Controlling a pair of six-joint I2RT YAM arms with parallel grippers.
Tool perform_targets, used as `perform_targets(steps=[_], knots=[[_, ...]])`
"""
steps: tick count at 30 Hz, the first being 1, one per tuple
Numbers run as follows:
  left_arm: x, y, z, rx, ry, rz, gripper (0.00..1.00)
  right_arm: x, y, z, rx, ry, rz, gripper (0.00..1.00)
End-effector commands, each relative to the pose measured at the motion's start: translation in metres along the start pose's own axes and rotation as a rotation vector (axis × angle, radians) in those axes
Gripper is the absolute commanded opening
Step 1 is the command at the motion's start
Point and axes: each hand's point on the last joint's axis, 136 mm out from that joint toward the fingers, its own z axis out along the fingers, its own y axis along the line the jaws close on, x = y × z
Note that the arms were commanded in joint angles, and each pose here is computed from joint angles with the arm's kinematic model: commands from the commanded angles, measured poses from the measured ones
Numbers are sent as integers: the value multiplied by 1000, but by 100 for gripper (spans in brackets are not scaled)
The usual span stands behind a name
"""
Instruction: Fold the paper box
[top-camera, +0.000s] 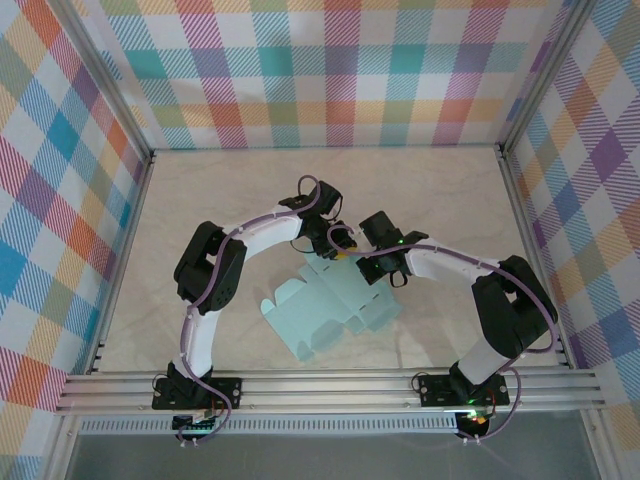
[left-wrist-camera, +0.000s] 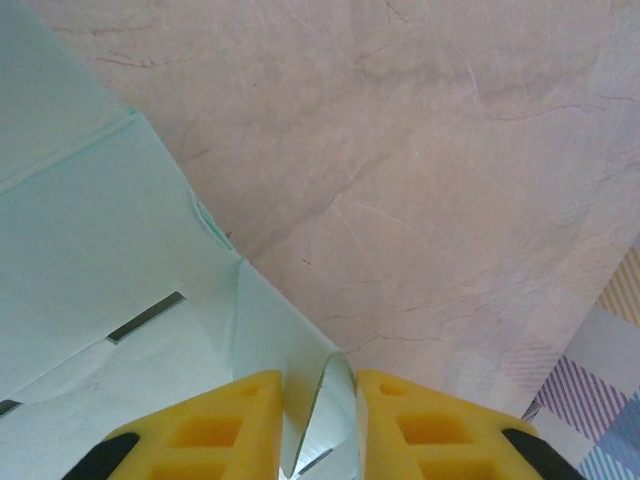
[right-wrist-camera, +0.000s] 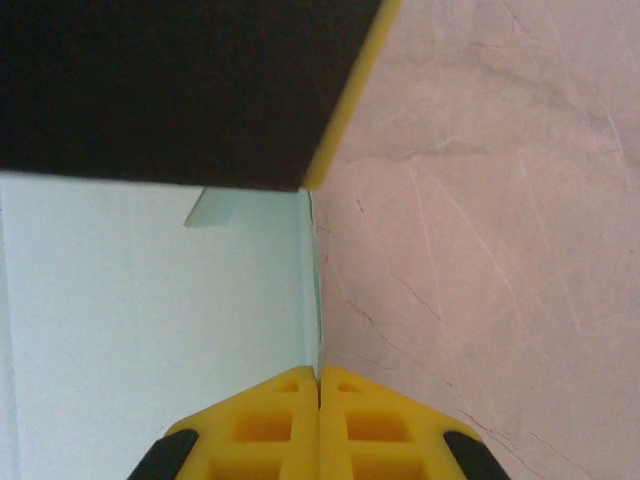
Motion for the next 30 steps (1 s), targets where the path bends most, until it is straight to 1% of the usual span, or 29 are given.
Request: perform_targets(steps=[1,3,5,6,7,8,9,12,14,16,21,25,28,30], knots=[[7,-12,2,5,8,8,21,-17,12,-5,-20,-60,-93,0],[6,-10,3,0,5,6,17,-18,13,-6,-22,-67,-99,0],[6,-10,4,-2,5,6,17,-19,12,-6,-22,-72,-102,0],[6,-9,5,-7,5,3,20,-19,12,-6,-22,-74,-103,0],[5,-9,5,-9,0,4,26,-19,12,-5,-21,-75,-106,0],[3,-7,4,-15,-9,1,35,-18,13,-5,-24,-76,-109,0],[1,-6,5,-16,-18,-10,40,-17,13,-4,-26,-76,-113,0],[-8,-6,2,-14,-51,-40,52,-16,15,-3,-34,-84,-120,0],[-14,-6,-2,-31,-82,-42,53,-14,17,-2,-44,-92,-126,0],[-16,-10,-3,-17,-71,-54,54,-14,18,-3,-44,-102,-144,0],[-19,-15,-12,2,-71,-83,58,-9,10,-1,10,-107,-196,0],[-19,-19,-18,24,-69,-101,59,-12,1,-2,64,-128,-218,0],[-22,-20,-32,24,-112,-84,59,-14,-7,-4,102,-118,-195,0],[-23,-14,-45,-12,-148,-60,60,-13,-14,-6,117,-100,-151,0]])
